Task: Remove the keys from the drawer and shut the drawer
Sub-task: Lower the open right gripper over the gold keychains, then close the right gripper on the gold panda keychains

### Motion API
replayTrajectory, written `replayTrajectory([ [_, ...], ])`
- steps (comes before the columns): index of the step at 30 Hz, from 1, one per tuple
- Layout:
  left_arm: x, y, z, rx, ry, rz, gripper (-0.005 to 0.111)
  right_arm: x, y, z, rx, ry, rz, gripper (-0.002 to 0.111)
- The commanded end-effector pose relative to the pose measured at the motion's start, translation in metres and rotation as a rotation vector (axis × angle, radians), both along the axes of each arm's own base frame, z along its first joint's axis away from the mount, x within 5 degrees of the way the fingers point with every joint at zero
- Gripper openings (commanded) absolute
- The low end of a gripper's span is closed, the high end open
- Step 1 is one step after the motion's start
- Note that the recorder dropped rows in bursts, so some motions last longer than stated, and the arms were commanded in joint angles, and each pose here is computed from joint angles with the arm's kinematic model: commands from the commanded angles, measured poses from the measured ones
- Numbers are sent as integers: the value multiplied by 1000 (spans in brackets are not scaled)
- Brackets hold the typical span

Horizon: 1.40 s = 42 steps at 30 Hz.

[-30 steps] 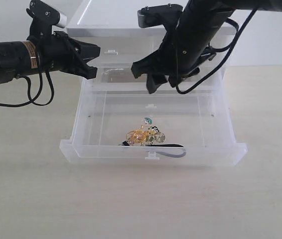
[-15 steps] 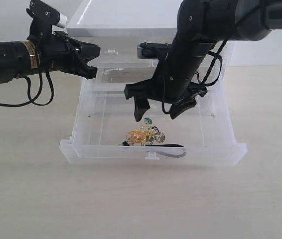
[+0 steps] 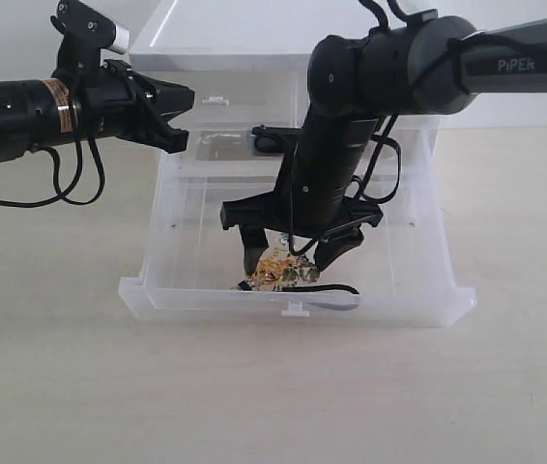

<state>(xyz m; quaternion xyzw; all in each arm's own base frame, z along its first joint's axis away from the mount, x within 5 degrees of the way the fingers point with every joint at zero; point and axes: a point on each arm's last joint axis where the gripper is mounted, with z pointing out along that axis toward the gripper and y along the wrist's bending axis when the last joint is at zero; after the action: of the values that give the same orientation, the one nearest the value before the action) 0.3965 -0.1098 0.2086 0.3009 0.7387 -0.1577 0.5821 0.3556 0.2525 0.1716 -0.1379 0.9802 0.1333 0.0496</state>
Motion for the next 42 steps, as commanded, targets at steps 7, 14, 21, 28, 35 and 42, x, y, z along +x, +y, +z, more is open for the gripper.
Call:
replayTrajectory([
  [7,15,20,10,-138,57,221,4,1,0,-15,-36,43,-45,77],
  [14,15,20,10,-138,57,221,4,0,0,-15,-42,53,-43,69],
  [21,15,20,10,-138,57,221,4,-1,-1,-15,-46,51,-27,38],
  [28,15,20,11,-140,55,219,4,-1,-1,-15,-51,33,60,0],
  [35,15,20,11,-140,55,219,4,-1,-3,5,-43,-37,125,0],
  [42,15,20,11,-139,56,220,4,-16,-7,45,-2,-65,266,0],
])
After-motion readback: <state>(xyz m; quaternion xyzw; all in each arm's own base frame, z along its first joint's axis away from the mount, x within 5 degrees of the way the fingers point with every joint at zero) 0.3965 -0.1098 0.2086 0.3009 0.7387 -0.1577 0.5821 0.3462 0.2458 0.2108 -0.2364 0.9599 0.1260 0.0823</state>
